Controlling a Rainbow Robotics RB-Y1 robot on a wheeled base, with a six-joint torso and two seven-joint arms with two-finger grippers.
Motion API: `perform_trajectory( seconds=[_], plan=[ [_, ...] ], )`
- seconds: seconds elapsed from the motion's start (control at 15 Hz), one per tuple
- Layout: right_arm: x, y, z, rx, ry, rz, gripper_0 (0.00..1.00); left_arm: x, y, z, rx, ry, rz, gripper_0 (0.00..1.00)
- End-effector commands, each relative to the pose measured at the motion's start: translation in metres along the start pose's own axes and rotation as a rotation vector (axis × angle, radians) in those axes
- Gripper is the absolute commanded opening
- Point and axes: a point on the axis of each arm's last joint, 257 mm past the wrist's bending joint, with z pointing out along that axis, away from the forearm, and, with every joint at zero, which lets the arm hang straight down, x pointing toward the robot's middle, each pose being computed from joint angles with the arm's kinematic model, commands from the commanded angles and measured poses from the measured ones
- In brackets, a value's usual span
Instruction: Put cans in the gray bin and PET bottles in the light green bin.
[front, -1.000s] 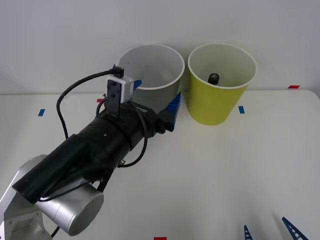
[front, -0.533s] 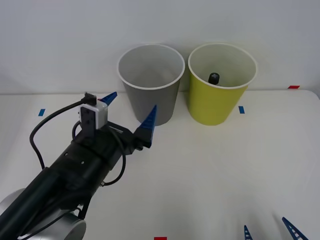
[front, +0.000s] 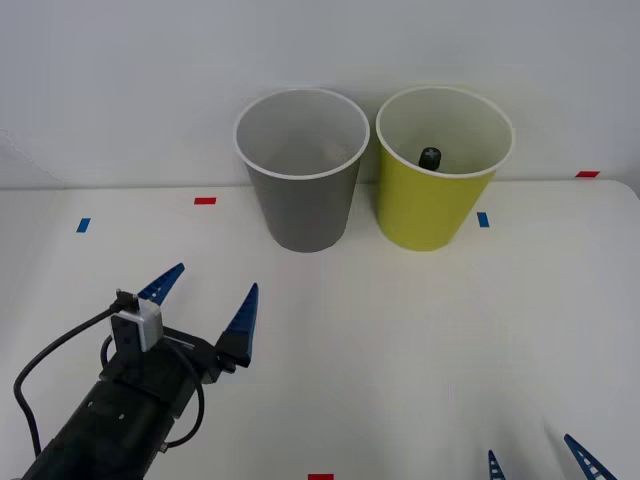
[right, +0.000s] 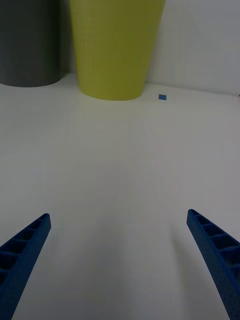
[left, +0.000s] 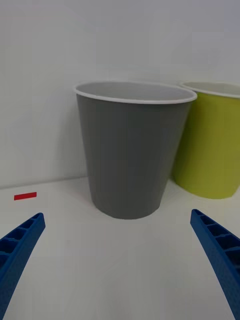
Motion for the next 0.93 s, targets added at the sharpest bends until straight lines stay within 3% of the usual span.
perform_trajectory(
  seconds=[0.07, 0.27, 0.67, 0.93],
  plan=[
    [0.0, 0.0, 0.0, 0.0, 0.0, 0.0, 0.95, 0.034, 0.007, -0.02, -0.017, -0.001, 0.011, 1.0],
    [0.0, 0.0, 0.0, 0.0, 0.0, 0.0, 0.95, 0.061, 0.014, -0.049, -0.025, 0.02, 0.033, 1.0],
    [0.0, 0.0, 0.0, 0.0, 0.0, 0.0, 0.95, 0.101, 0.028, -0.093, -0.07, 0.057, 0.028, 1.0],
    [0.0, 0.0, 0.0, 0.0, 0.0, 0.0, 0.95, 0.108, 0.041, -0.112, -0.107, 0.056, 0.033, 1.0]
  ],
)
